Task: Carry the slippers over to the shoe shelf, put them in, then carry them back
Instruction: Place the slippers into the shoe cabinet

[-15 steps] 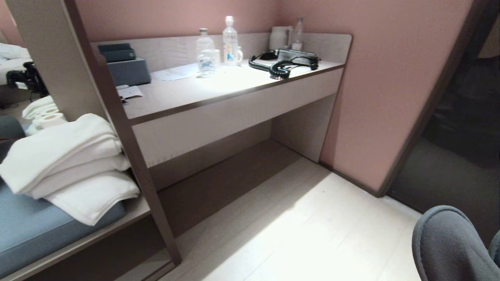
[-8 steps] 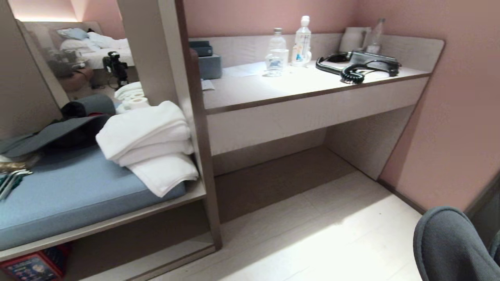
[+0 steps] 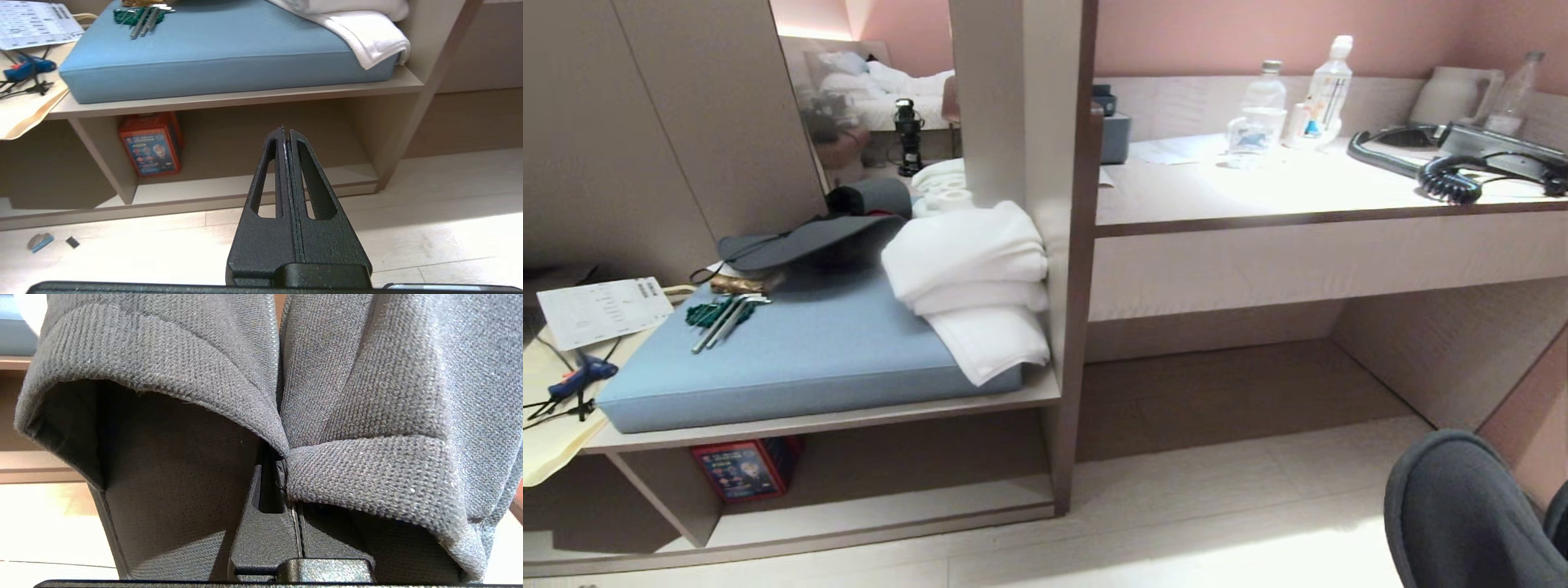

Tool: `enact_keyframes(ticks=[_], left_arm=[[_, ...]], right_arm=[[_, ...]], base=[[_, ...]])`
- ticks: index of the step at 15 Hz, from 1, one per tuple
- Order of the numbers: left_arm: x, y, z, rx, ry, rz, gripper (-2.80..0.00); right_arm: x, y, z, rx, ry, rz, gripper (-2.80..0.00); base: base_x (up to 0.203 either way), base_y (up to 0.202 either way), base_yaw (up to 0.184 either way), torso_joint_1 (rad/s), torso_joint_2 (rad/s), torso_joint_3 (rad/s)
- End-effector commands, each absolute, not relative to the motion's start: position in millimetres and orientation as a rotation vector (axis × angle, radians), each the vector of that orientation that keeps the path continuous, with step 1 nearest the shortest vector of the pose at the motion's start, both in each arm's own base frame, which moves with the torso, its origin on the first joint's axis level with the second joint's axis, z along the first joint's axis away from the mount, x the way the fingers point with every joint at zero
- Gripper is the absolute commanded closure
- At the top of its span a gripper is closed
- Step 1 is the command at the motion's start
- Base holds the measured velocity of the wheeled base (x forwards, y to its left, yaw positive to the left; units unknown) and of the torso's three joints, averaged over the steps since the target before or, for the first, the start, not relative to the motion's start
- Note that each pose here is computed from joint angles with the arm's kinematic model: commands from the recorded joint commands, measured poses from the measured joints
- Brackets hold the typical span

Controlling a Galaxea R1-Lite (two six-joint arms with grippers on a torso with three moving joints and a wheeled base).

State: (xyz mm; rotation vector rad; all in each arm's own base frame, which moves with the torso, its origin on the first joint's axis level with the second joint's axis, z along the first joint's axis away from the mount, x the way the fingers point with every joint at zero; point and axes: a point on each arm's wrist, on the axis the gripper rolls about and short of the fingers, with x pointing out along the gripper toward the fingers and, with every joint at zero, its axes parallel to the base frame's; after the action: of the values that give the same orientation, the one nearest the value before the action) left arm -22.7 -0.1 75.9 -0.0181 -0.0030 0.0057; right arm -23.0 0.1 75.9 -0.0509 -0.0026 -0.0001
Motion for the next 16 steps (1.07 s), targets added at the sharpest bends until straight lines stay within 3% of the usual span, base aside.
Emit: enact_keyframes(ticks=[1, 16], left_arm=[[-22.7, -0.1, 76.0, -0.018, -0.003, 0.006, 0.00], [-22.7, -0.1, 76.0, -0.020, -0.003, 0.006, 0.00]], right_arm=[[-22.9, 0.1, 75.9, -0.052, -0.002, 0.000, 0.00], [-22.9, 0.1, 75.7, -0.049, 0.000, 0.000, 0.00]], base=[[0.000, 0.000, 0.000, 0.000, 0.00, 0.000], [0.000, 0.000, 0.000, 0.000, 0.00, 0.000]])
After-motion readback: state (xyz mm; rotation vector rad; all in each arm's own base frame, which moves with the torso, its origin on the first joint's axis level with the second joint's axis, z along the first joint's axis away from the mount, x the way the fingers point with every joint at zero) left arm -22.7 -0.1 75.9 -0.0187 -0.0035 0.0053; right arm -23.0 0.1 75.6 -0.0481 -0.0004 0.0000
